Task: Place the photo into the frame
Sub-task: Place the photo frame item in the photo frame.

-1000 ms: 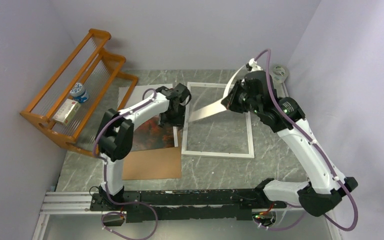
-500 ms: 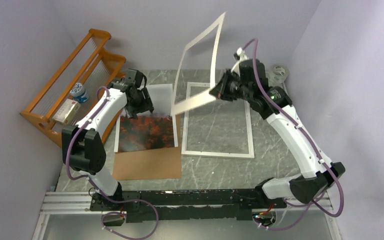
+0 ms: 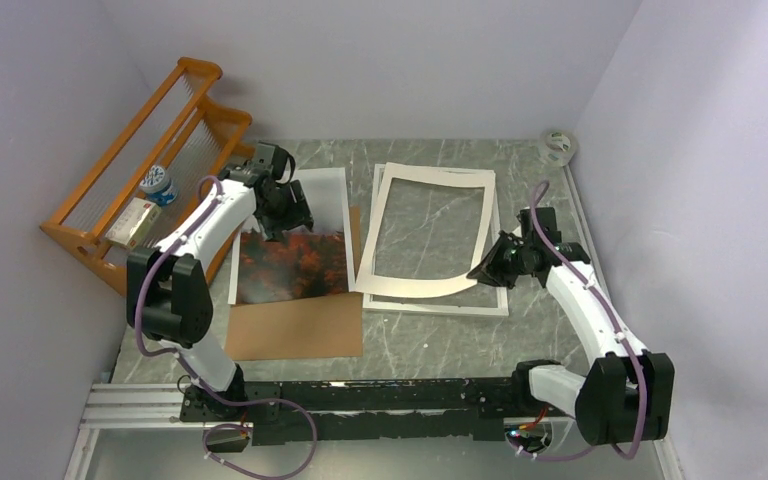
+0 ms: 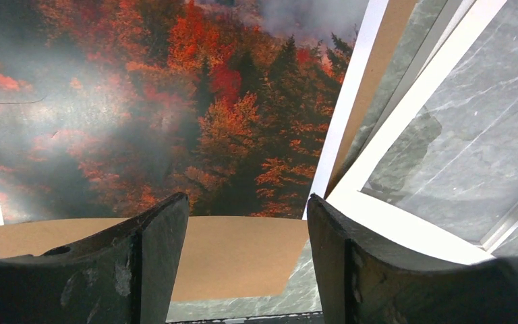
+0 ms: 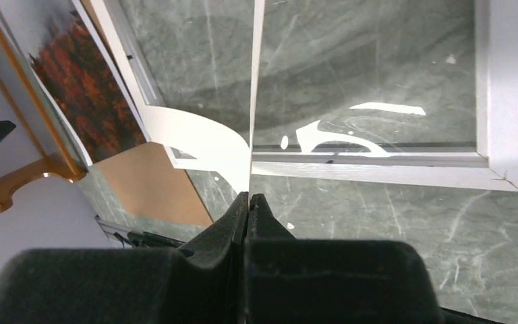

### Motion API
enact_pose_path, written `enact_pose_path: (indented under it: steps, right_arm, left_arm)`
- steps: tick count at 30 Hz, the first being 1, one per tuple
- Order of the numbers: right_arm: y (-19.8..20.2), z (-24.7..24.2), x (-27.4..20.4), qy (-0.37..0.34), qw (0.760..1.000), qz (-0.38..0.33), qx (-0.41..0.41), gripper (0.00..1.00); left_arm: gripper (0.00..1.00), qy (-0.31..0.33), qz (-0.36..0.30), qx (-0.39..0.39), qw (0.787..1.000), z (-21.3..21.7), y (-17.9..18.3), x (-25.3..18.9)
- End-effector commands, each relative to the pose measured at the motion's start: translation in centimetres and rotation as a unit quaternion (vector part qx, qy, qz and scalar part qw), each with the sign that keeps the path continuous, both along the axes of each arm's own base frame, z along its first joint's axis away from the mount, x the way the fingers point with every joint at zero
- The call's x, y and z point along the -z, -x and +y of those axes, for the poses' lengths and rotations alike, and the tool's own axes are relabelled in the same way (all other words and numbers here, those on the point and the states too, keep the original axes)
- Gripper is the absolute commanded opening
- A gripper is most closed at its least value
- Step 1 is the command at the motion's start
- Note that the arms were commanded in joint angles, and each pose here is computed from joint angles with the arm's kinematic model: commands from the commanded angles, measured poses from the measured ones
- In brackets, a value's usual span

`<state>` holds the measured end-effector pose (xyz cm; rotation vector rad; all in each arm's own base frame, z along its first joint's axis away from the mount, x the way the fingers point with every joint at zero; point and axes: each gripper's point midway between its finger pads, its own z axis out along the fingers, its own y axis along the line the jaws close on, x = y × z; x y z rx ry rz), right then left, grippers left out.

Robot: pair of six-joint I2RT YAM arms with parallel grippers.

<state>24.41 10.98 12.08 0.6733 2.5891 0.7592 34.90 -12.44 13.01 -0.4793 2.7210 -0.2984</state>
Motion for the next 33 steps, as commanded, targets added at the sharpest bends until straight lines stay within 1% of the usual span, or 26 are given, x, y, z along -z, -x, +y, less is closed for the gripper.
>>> enact_pose_path:
  steps: [1,4,8,11,13,20,28,33]
  right_arm:
    - [-0.1,-0.9,0.5,0.009,1.0,-0.018,-0.019,0.0]
    - [0.4,-2.3,1.9,0.037,0.999,0.001,-0.031,0.0]
    - [1.0,-3.3,2.9,0.074,0.994,0.023,-0.075,0.0]
    - [1.1,-3.6,3.1,0.082,0.993,0.033,-0.078,0.0]
    - [1.5,-4.5,3.4,0.107,0.99,0.045,-0.074,0.0]
    - [1.2,-6.9,2.8,0.18,0.978,0.049,-0.091,0.0]
    - [0.1,-4.9,2.0,0.134,0.98,0.024,-0.145,0.0]
    - [-0.3,-3.5,1.8,0.135,0.973,0.017,-0.184,0.0]
  left_arm:
    - [0.7,0.024,0.001,0.014,1.0,-1.1,-0.1,0.5]
    - [0.7,0.025,0.005,0.018,1.0,-1.2,0.0,0.7]
    - [0.7,0.025,0.01,0.023,0.999,-1.1,0.3,1.0]
    - [0.7,0.025,0.012,0.026,0.999,-1.2,0.4,1.2]
    - [0.7,0.026,0.012,0.027,0.999,-1.2,0.3,1.3]
    - [0.7,0.033,0.015,0.036,0.999,-1.7,0.0,1.5]
    - [0.69,0.04,0.016,0.042,0.998,-2.1,-0.3,1.7]
    - [0.69,0.043,0.018,0.042,0.998,-2.2,-0.3,1.9]
